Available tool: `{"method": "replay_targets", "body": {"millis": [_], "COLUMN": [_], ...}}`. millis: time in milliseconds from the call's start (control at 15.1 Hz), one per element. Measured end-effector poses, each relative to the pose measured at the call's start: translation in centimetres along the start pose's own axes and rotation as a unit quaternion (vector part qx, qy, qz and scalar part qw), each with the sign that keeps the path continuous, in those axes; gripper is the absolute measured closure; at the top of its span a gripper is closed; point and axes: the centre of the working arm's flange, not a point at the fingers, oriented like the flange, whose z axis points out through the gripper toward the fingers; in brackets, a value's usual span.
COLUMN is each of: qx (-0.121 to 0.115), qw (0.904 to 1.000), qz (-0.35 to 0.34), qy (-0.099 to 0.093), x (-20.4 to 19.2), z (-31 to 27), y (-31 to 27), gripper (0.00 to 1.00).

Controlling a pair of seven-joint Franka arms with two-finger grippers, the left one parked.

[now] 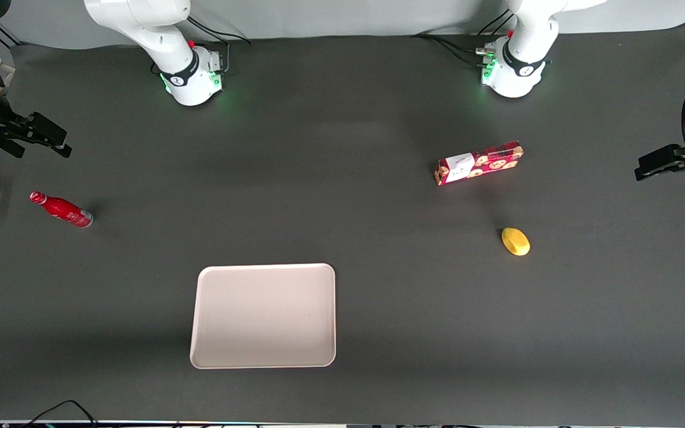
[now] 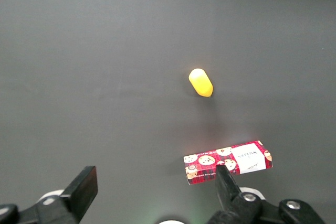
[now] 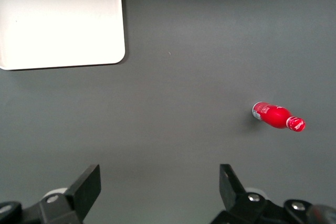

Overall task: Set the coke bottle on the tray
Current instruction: 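Move the right gripper down over the red Coca-Cola bottle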

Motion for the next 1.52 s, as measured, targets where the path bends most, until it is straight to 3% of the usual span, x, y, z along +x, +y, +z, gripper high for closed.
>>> {"method": "replay_targets", "body": {"millis": [397,794,1059,1324,1522], "qx": [0.000,-0.005,-0.008,-0.017,-0.029], "qw": [1.0000,1.0000,0.9994,0.9967,0.9936], "qz": [0.000,0.006,-0.032,-0.079,-0.109], "qy": [0.003,0.003,-0.011,-0.012,-0.003], "x": [0.4,4.0,6.2,7.1,7.4], "z": [-0.1,0.3,3.2,6.0,9.4], "y": [0.0,0.4,6.3,12.4,15.8], "gripper": [0.00,0.00,0.00,0.00,0.00]}}
